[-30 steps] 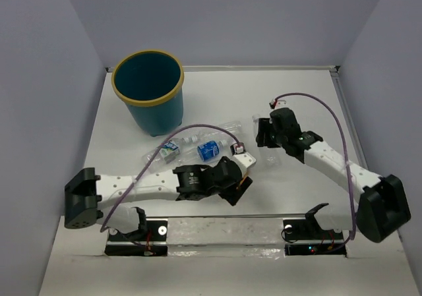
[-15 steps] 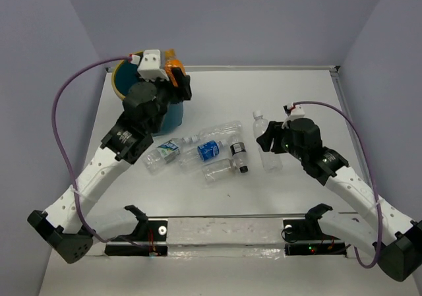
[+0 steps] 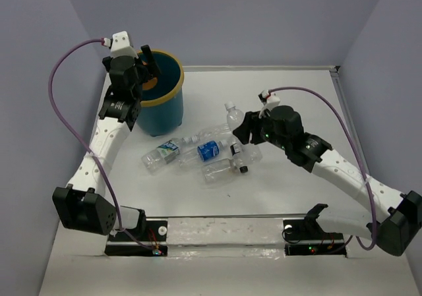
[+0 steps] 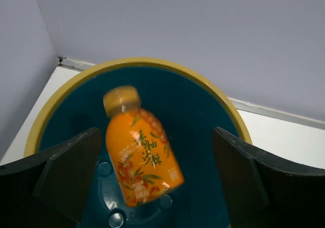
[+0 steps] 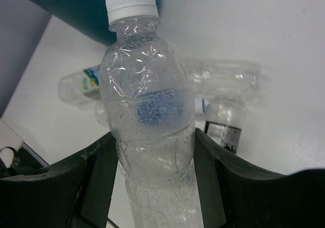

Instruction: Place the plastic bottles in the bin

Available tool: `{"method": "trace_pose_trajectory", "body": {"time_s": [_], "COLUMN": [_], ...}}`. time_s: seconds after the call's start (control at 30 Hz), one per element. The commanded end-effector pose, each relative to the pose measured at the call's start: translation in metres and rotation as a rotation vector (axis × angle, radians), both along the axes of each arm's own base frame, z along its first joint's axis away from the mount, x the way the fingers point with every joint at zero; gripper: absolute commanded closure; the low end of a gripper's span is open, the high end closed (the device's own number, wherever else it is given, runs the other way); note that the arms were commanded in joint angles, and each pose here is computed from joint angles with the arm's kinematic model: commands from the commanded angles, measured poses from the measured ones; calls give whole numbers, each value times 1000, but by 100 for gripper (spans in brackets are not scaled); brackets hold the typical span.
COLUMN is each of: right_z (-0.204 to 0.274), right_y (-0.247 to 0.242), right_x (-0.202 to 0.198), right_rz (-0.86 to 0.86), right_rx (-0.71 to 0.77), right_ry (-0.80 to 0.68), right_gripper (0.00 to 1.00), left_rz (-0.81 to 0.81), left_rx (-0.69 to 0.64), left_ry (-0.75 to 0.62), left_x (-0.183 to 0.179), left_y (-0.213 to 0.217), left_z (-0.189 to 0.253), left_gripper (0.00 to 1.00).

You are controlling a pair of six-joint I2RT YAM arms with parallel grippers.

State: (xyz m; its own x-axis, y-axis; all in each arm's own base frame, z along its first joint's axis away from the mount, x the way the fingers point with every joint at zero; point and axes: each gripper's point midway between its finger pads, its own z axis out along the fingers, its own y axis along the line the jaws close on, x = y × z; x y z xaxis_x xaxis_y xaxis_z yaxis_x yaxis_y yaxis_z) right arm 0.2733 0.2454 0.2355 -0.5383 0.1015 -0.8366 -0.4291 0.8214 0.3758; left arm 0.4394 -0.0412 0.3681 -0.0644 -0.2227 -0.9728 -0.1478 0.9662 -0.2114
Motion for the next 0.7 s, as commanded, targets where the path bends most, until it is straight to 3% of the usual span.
{"method": "trace_pose_trajectory", "body": {"time_s": [0.0,0.23,0.67], "right_z": [113,183,292], "right_y": [34,85,211], "right_x": [25,48,112], "right_rz": [42,106,215], "right_rx": [158,235,493], "right_ry": [-247,-361,-634], "right_gripper": [69,70,70], "left_rz": [-86,-228,-456], "left_rx": [-58,-130,-229], "left_ry": [-153,-167,148], "left_x": [-22,-80,-203], "left_y": [-11,-28,-53], "left_z": [50,57,-85], "left_gripper": [1,1,1]}}
